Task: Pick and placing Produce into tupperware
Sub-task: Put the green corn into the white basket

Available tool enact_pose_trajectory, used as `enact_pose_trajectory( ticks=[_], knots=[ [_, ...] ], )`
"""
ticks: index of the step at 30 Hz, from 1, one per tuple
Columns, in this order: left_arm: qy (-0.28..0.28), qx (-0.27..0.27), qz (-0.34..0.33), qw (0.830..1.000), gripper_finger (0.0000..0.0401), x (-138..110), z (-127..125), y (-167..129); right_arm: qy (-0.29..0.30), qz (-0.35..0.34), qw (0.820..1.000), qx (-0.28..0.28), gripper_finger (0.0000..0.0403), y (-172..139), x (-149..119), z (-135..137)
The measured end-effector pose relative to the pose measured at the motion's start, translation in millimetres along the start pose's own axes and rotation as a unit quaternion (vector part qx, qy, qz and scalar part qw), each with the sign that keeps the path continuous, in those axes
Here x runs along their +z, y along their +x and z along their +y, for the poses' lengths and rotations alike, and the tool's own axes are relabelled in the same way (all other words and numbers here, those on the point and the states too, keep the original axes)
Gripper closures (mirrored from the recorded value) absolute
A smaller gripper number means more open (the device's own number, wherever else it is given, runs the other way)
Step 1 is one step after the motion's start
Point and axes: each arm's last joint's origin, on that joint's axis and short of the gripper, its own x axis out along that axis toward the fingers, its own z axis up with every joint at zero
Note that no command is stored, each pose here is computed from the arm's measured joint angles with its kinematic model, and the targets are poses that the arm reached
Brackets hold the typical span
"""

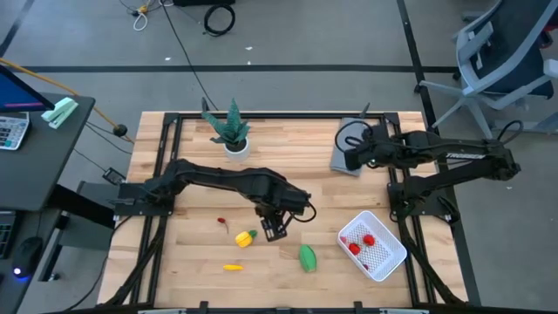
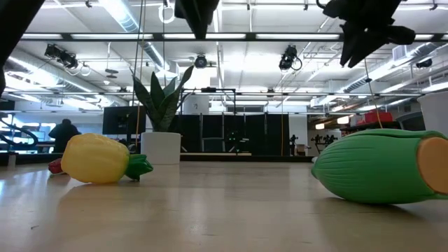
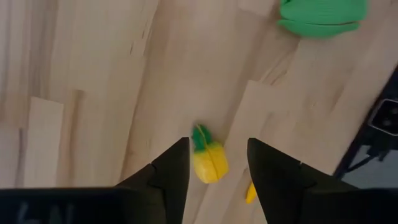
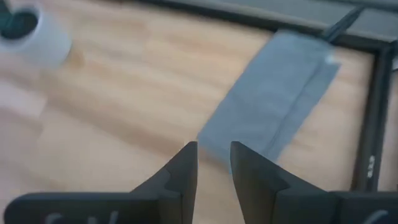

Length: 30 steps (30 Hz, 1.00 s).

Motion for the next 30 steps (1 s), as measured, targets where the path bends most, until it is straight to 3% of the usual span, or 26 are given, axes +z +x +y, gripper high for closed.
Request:
enact_pose_trajectory(
  ticks=[6, 10, 20, 24, 30],
  knots=[
    [-0.005, -0.017, -0.053, 0.998, 0.0249, -16, 12, -46, -0.04, 0.098, 0.992, 0.064, 0.0298, -6, -14, 7],
    [-0.022, -0.021, -0.097, 0.995, 0.0261, -31, 23, -78, -0.045, 0.106, 0.988, 0.099, 0.0298, -13, -23, 15],
    [-0.015, -0.047, -0.214, 0.976, 0.0289, -87, 56, -160, 0.021, 0.165, 0.959, 0.228, 0.0298, -34, -44, 42],
    [0.001, -0.039, -0.263, 0.964, 0.0291, -112, 70, -187, 0.043, 0.207, 0.951, 0.224, 0.0298, -33, -55, 51],
    [0.024, -0.03, -0.313, 0.949, 0.0285, -141, 86, -213, 0.034, 0.301, 0.937, 0.172, 0.0289, -16, -84, 76]
  ],
)
